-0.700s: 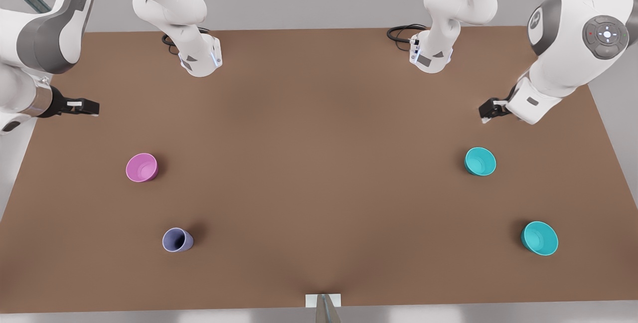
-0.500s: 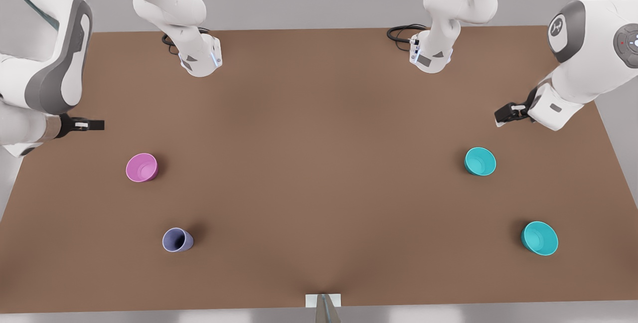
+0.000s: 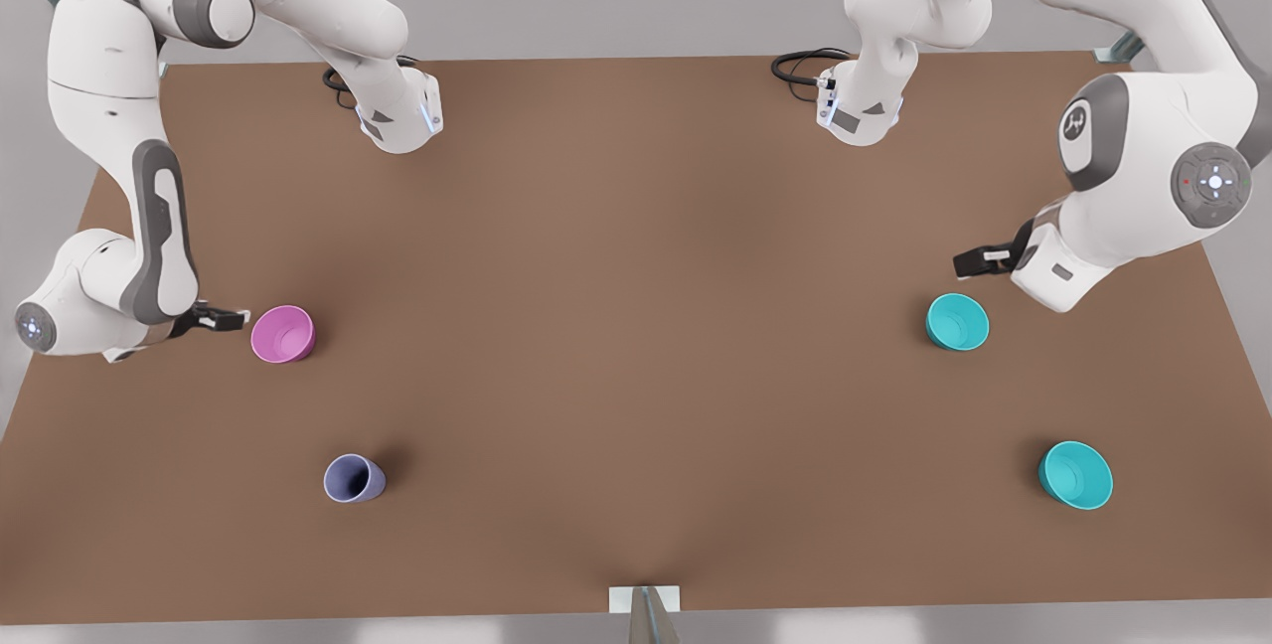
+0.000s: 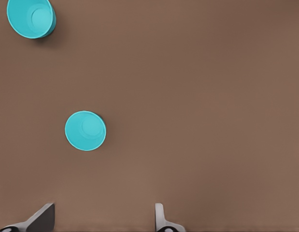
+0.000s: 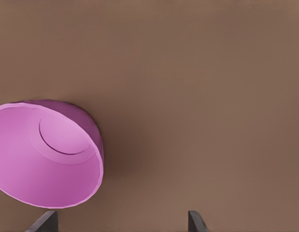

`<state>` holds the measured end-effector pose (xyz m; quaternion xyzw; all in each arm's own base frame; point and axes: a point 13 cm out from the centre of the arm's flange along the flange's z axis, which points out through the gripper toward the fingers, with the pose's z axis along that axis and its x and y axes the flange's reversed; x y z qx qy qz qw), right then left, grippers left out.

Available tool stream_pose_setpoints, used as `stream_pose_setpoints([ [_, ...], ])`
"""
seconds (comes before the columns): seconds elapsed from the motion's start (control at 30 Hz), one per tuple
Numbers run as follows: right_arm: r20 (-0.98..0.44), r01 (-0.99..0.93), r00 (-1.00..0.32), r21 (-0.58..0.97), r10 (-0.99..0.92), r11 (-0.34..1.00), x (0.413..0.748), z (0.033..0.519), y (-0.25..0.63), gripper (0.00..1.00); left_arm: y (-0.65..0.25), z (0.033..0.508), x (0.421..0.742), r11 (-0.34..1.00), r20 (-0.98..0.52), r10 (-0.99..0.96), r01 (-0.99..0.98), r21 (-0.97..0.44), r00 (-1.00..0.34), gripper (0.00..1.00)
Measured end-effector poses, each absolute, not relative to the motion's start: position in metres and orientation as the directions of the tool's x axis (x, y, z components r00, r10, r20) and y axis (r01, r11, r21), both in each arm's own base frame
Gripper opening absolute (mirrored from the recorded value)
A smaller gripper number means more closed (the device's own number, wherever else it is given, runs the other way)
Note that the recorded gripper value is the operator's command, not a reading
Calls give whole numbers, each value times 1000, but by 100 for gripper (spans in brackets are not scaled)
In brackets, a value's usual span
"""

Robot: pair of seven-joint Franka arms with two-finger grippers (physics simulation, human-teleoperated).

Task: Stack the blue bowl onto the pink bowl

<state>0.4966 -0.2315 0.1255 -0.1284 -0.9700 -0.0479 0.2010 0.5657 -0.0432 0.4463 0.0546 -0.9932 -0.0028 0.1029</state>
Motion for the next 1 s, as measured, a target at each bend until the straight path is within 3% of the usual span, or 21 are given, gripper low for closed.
stream_pose_setpoints([
  [0.4,361,326,-893,110,268,939,474,63,-201,100,-43,456,547,994,249,-107,-107,12,-963,100],
  [0.63,335,340,-899,129,282,931,482,41,-194,100,-29,470,539,994,242,-103,-105,4,-965,100],
  [0.7,326,342,-902,135,285,930,485,40,-194,76,-31,473,538,996,238,-89,-93,-3,-967,100],
  [0.77,317,343,-904,139,287,929,487,40,-196,67,-30,473,538,996,242,-80,-84,-6,-967,100],
  [0.83,306,339,-909,141,285,930,489,45,-198,50,-29,472,537,997,244,-72,-76,-7,-967,100],
  [0.9,293,330,-915,145,278,933,493,51,-198,27,-28,473,537,997,245,-66,-70,-9,-967,100],
  [0.93,288,324,-918,150,272,934,495,54,-196,21,-27,473,537,998,245,-62,-67,-10,-967,100],
  [1.0,283,309,-924,156,257,938,498,56,-191,21,-27,474,536,998,247,-55,-60,-13,-968,100],
])
